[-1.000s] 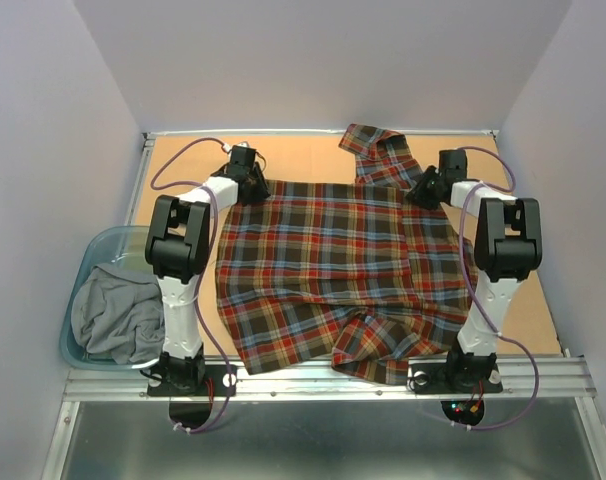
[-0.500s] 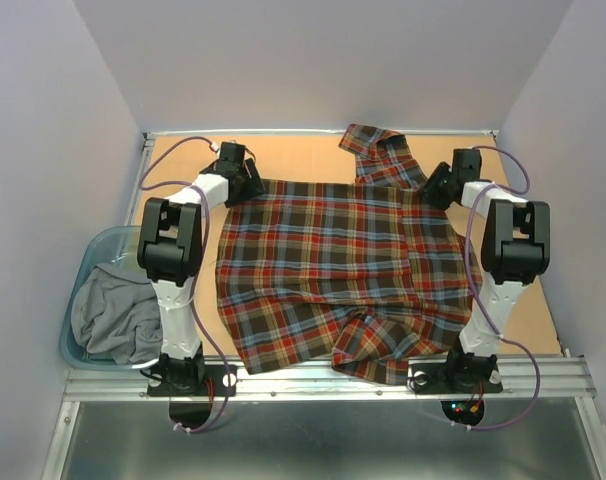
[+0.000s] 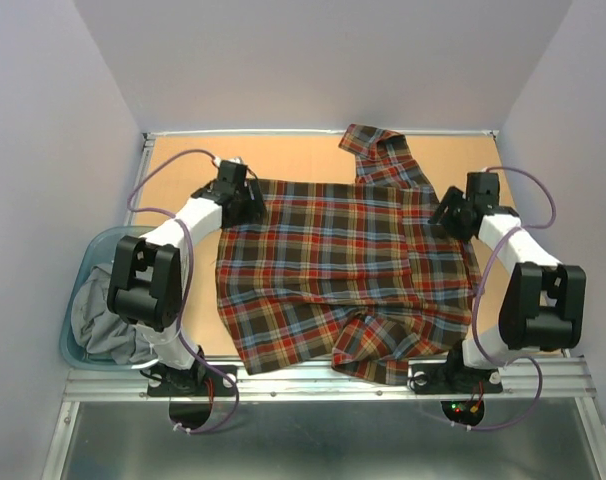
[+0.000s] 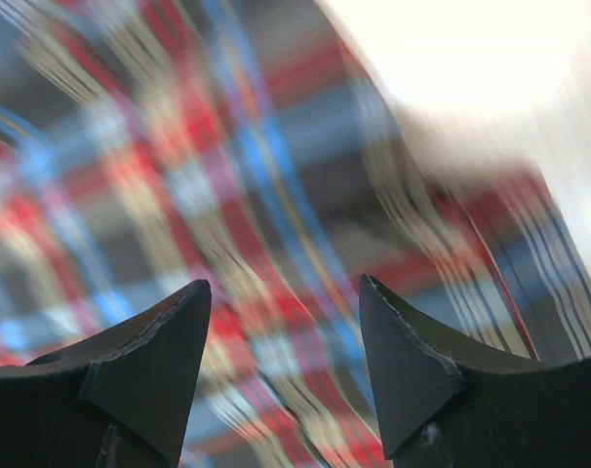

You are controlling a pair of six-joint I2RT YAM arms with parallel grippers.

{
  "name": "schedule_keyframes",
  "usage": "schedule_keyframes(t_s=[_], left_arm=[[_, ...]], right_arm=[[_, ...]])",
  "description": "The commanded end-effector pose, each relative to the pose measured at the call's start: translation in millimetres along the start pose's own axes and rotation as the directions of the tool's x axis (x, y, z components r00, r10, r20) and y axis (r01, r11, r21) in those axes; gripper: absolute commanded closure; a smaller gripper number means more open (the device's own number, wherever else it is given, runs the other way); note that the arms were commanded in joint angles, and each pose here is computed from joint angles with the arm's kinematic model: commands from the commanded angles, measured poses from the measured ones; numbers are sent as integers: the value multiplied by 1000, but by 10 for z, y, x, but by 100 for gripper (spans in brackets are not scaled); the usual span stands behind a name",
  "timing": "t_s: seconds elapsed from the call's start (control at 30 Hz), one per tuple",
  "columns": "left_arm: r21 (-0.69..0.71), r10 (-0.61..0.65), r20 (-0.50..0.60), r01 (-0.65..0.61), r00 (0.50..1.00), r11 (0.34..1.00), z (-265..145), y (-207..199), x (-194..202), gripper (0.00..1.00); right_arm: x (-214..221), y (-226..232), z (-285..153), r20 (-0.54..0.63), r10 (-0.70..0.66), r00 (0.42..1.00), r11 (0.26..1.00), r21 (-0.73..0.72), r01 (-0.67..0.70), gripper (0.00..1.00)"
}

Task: Fold and stack the long sleeve shirts
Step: Flatten the shirt out

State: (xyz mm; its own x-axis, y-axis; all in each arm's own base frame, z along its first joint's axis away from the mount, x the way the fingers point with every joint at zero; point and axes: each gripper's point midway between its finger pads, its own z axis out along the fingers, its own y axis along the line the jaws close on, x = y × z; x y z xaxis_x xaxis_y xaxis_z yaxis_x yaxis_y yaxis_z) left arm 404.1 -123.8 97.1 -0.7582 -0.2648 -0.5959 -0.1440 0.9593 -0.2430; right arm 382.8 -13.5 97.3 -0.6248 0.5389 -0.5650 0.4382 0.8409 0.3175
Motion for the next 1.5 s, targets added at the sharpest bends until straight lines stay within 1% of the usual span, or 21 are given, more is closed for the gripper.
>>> schedule_keyframes(t_s=[0.0, 0.2, 0.4, 0.6, 0.63, 0.67, 0.83, 0.9, 0.93, 0.97, 1.0, 1.1, 1.17, 1.23, 1.27, 1.3, 1.33, 1.37, 1.4, 1.43, 1.47], left_arm=[[-35, 70, -132, -75, 989, 997, -73, 84, 562, 18], [-50, 94, -192, -106, 977, 993, 25, 98, 772, 18], [-59, 77, -205, -91, 976, 994, 277, 105, 817, 18], [-91, 20, -165, -35, 986, 995, 703, 99, 359, 18], [-88, 5, -119, -16, 993, 996, 744, 62, 108, 18], [-109, 8, -141, -24, 990, 994, 872, 112, 134, 18], [-140, -35, -104, 20, 994, 990, 1221, 128, -280, 18], [-126, -52, -66, 43, 997, 991, 1353, 65, -511, 18], [-101, -52, -15, 50, 999, 994, 1347, -41, -745, 18], [-100, -45, -9, 44, 999, 994, 1410, -45, -781, 18], [-78, -43, 35, 46, 998, 996, 1373, -133, -983, 18], [-44, -40, 92, 44, 995, 998, 1197, -247, -1230, 17], [-7, -50, 146, 51, 988, 999, 904, -317, -1381, 15], [8, -59, 172, 59, 983, 998, 687, -322, -1395, 13], [-6, -62, 143, 63, 988, 998, 674, -235, -1200, 12], [17, -73, 176, 71, 982, 997, 394, -265, -1273, 12], [-9, -66, 128, 68, 989, 998, 391, -159, -1003, 12], [12, -74, 153, 73, 985, 997, 148, -186, -1015, 12], [12, -70, 143, 69, 987, 998, 75, -163, -916, 12], [-14, -53, 72, 54, 996, 998, 101, -74, -550, 12], [-3, -52, 70, 53, 996, 999, -48, -72, -478, 13]], right_arm=[[584, -429, -203, -128, -38, 991, 991, 125, 54, 32], [967, -592, -153, -222, -10, 975, 986, 158, 46, 32], [1112, -649, 54, -254, 24, 967, 984, 178, 22, 33], [973, -564, 423, -238, 68, 969, 982, 190, -22, 33], [830, -492, 493, -213, 69, 975, 983, 181, -30, 33], [758, -463, 545, -201, 72, 977, 983, 182, -35, 33], [448, -337, 902, -170, 81, 982, 980, 195, -47, 33], [173, -199, 990, -123, 72, 990, 984, 171, -50, 33], [33, -129, 1050, -100, 67, 993, 986, 160, -51, 33], [-55, -85, 1062, -85, 60, 995, 987, 151, -47, 33], [-144, -34, 1058, -68, 56, 996, 989, 138, -47, 33], [-385, 151, 915, -23, 38, 999, 997, 75, -36, 31], [-498, 243, 677, 12, 30, 999, 999, 35, -31, 27], [-357, 186, 546, -7, 29, 1000, 999, 35, -29, 26], [-343, 191, 448, -1, 27, 1000, 999, 24, -27, 26], [-222, 143, 306, -9, 27, 1000, 999, 18, -27, 26], [-175, 114, 215, -7, 26, 1000, 1000, 18, -26, 26], [-159, 104, 66, 12, 21, 1000, 1000, 7, -21, 26], [-107, 74, -10, 13, 18, 1000, 1000, 6, -18, 26], [112, -48, -34, -28, 17, 999, 999, 30, -16, 27], [181, -87, -75, -35, 16, 999, 999, 34, -15, 27]])
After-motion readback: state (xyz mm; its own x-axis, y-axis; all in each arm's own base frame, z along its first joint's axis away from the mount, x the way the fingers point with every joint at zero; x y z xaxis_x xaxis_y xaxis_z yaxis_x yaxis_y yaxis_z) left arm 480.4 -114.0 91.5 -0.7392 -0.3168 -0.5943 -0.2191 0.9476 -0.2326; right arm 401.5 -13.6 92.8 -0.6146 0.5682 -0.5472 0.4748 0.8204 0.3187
